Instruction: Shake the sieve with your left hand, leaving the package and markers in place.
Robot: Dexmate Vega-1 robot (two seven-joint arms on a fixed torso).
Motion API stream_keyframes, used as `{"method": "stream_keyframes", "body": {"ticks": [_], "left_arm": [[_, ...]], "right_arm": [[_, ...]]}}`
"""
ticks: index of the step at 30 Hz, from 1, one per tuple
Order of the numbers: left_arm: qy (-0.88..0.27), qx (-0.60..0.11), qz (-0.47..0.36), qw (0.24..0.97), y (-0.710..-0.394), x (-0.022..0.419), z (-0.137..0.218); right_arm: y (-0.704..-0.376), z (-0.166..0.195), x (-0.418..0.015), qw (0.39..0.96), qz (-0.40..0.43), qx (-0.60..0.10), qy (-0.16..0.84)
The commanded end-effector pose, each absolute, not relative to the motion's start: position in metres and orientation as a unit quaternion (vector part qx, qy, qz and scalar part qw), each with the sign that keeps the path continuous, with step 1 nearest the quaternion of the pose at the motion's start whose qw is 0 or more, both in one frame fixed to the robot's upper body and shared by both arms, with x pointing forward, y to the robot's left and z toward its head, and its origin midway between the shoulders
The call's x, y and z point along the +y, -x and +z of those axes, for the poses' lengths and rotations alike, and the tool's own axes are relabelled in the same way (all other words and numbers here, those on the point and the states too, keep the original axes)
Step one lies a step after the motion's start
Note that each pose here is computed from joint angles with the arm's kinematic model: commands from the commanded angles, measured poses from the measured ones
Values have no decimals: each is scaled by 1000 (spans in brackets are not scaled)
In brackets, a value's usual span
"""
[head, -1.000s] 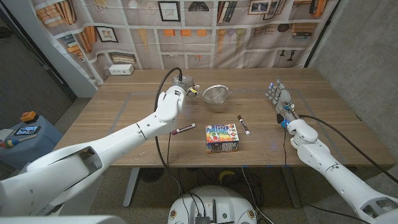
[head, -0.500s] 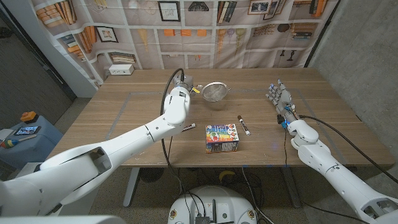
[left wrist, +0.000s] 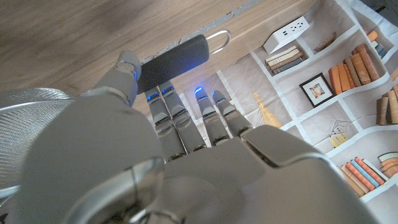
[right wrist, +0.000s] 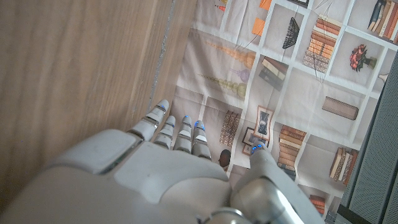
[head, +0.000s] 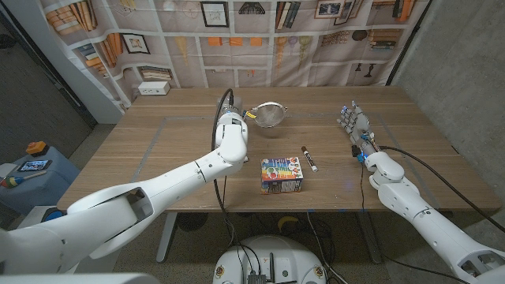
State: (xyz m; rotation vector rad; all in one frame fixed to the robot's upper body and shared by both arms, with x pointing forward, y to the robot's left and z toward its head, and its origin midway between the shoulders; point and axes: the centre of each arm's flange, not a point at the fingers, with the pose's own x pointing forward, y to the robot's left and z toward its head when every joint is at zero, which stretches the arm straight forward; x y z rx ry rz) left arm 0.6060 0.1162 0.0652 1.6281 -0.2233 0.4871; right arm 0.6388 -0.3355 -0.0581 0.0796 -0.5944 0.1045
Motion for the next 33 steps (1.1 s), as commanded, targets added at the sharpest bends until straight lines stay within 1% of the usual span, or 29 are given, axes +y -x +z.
{"method": "stream_keyframes", "body": {"ticks": [1, 15, 33], "left_arm": [[-713, -94, 208, 663, -607, 118, 66], [-736, -139, 136, 648, -617, 122, 69], [-760, -194, 70, 617, -626, 130, 71]], "right_arm": [[-639, -58, -335, 954, 52, -292, -40], [-643, -60, -333, 955, 51, -289, -44], [-643, -62, -330, 955, 48, -289, -47]]}}
